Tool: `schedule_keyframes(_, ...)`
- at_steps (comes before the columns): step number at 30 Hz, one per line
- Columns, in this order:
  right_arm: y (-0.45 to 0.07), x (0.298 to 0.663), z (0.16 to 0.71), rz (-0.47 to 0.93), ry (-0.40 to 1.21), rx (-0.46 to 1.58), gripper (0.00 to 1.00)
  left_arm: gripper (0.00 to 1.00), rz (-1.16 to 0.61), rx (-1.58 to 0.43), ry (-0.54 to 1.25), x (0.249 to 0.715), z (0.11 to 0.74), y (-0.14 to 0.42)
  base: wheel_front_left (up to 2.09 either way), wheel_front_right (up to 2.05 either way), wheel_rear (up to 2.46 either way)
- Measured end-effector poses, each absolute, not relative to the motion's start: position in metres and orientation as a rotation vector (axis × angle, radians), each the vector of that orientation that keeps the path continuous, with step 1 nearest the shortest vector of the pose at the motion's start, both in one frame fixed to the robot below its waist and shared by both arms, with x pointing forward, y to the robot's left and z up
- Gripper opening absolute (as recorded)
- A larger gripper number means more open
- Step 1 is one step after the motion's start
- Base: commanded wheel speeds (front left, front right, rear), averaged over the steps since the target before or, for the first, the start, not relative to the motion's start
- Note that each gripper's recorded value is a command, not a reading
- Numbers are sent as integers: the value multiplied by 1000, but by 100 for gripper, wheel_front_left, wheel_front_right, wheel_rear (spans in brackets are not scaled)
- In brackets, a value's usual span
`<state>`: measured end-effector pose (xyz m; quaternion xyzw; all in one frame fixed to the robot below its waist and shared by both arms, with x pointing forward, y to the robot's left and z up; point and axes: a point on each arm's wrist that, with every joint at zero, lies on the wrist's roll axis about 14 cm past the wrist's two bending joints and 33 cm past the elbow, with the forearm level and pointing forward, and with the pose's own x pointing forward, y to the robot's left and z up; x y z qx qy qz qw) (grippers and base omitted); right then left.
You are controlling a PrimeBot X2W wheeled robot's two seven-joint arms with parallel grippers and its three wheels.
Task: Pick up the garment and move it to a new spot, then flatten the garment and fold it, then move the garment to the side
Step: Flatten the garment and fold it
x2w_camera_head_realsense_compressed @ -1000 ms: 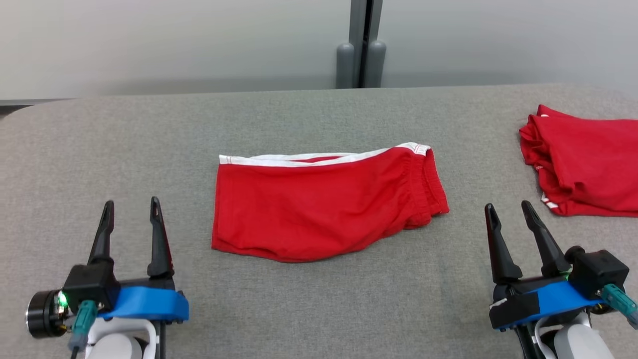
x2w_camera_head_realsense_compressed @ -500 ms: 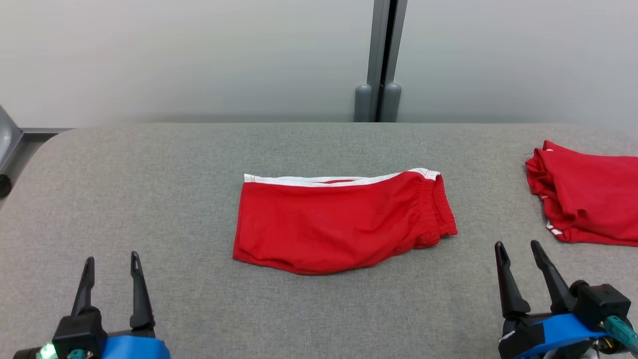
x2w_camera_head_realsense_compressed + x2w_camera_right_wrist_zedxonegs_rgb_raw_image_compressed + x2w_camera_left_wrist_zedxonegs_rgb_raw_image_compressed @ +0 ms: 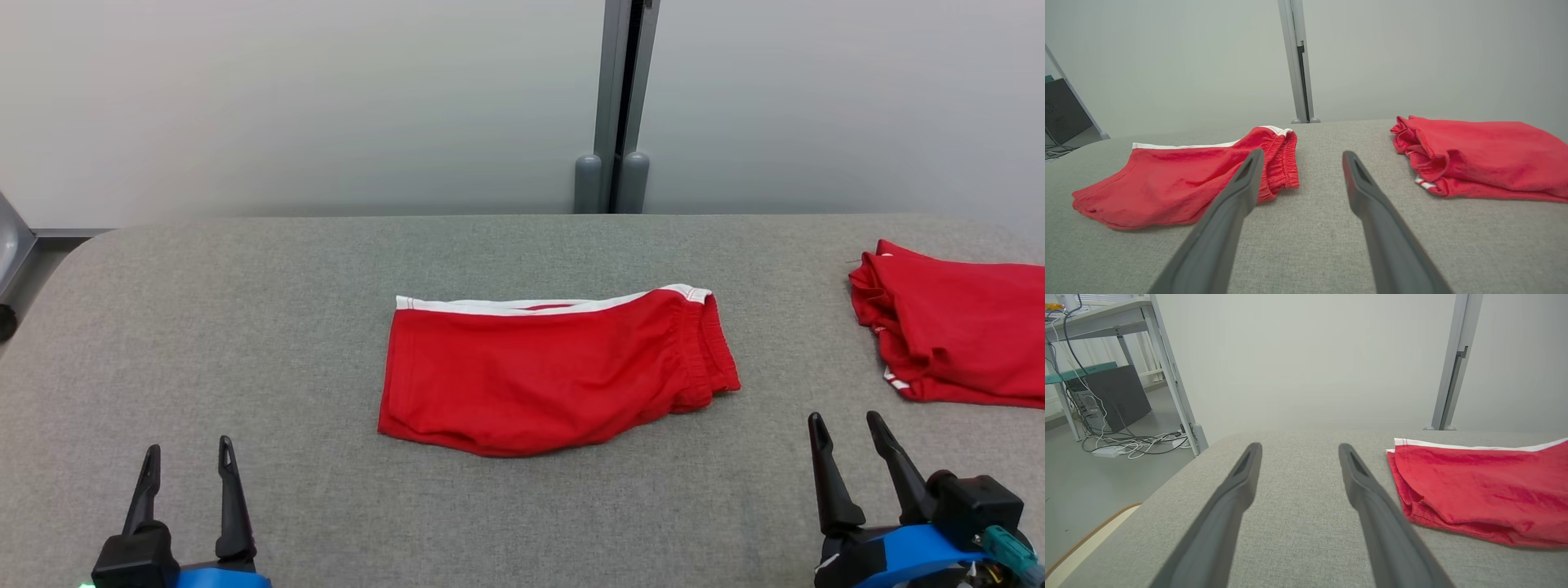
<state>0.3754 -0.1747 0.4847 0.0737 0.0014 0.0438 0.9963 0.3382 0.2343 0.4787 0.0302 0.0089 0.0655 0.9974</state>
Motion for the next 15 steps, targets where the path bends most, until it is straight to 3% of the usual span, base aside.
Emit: schedule_keyframes(15, -175, 372, 483, 81, 9, 151, 100, 100, 133, 58, 18, 338, 478, 237, 0, 0, 0)
